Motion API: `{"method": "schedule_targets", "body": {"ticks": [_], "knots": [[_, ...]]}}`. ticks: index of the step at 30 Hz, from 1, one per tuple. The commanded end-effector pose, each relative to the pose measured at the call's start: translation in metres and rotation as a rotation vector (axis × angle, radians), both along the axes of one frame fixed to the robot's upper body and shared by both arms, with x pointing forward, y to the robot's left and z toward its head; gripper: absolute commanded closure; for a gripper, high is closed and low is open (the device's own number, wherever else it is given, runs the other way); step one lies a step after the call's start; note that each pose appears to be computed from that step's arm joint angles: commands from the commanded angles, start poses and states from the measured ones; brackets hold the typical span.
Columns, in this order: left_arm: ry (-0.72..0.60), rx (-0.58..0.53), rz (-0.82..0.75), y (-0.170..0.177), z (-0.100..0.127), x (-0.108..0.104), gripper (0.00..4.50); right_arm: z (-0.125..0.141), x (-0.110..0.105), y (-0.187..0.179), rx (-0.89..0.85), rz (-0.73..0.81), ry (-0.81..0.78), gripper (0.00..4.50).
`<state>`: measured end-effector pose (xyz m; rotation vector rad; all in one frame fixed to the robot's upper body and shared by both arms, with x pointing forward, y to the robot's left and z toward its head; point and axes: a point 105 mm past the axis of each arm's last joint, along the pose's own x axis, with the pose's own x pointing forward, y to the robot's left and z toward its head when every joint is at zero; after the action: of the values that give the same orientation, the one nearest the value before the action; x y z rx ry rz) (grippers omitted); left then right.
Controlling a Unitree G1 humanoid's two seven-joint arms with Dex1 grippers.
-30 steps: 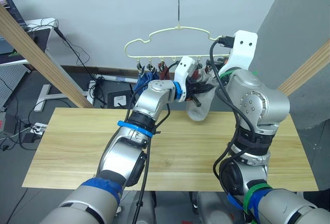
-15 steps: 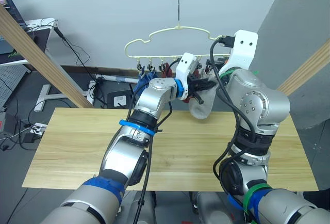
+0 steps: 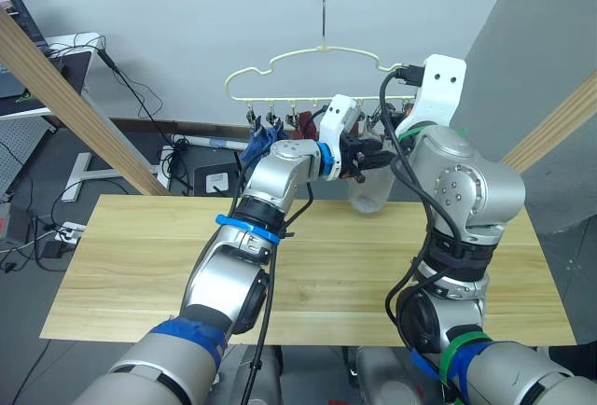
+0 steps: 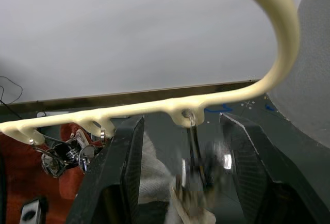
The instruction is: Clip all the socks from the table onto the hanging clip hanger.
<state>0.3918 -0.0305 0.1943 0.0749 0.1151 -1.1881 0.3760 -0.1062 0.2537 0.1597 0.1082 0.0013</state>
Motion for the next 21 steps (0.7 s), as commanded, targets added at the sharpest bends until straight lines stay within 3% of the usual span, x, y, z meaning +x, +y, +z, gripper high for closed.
{"method": "schedule_targets", "body": {"ticks": [1,5,13,21], "knots": [[-0.034,-0.008,-0.057,-0.004,0.009,-0.012,1.26,0.01,-0.01,-0.005,-0.009,0.018,-0.049,2.12],[-0.025,0.028,-0.087,0.002,-0.002,-0.023,0.02,-0.001,-0.02,-0.016,-0.055,0.045,-0.016,2.12],[0.015,0.041,-0.095,0.025,-0.021,-0.05,0.02,-0.026,-0.048,-0.032,-0.142,0.156,0.048,2.12],[0.053,-0.049,0.175,0.076,-0.039,-0.049,0.02,-0.084,-0.077,-0.029,-0.129,0.404,0.12,2.12]]}}
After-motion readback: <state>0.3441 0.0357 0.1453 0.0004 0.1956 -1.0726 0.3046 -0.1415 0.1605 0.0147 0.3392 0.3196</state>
